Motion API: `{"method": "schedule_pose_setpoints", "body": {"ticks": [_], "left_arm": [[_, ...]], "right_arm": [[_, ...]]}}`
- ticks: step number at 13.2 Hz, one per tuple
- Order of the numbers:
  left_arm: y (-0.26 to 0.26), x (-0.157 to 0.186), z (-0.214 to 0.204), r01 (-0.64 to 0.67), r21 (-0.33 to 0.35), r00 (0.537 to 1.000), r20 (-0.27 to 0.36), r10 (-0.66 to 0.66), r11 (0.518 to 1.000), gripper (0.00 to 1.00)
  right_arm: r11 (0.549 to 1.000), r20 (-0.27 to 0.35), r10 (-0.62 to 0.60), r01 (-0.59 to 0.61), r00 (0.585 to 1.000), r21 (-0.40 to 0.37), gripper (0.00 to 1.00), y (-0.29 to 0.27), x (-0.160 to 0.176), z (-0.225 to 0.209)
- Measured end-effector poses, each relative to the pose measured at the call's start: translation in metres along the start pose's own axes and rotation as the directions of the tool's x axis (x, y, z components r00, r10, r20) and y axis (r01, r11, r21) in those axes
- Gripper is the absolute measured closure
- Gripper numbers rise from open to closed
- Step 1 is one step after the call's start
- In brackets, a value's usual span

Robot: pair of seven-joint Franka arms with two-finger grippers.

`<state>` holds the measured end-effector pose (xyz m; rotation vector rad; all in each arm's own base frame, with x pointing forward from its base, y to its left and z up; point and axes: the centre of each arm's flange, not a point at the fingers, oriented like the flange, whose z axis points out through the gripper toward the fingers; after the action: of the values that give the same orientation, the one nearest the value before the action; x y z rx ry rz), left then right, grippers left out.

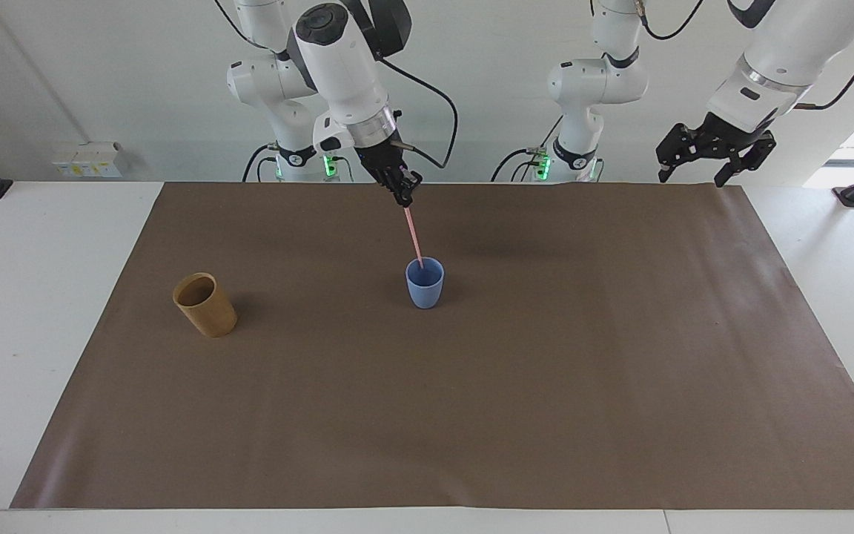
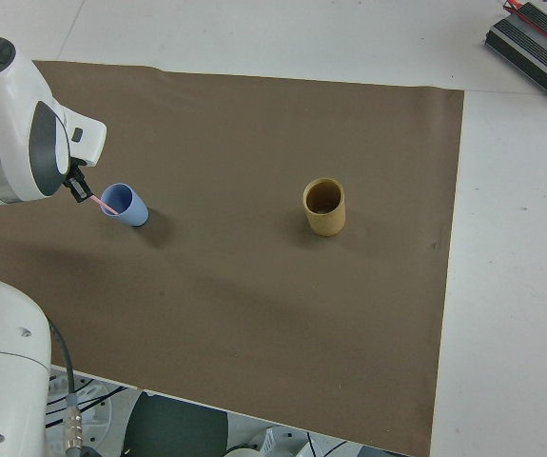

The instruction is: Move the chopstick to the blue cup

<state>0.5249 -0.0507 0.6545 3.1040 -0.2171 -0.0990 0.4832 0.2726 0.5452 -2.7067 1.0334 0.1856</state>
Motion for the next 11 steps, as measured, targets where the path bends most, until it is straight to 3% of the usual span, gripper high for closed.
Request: {"method": "schedule_pose_setpoints", "body": {"ticks": [11], "left_arm": [[0.001, -0.003, -0.010, -0.007, 0.000, 1.000, -0.023, 0.007, 1.000, 0.00]], "right_arm": [[1.000, -0.016, -0.014, 0.014, 1.000, -0.005, 0.81, 0.002, 0.005, -0.001]]}}
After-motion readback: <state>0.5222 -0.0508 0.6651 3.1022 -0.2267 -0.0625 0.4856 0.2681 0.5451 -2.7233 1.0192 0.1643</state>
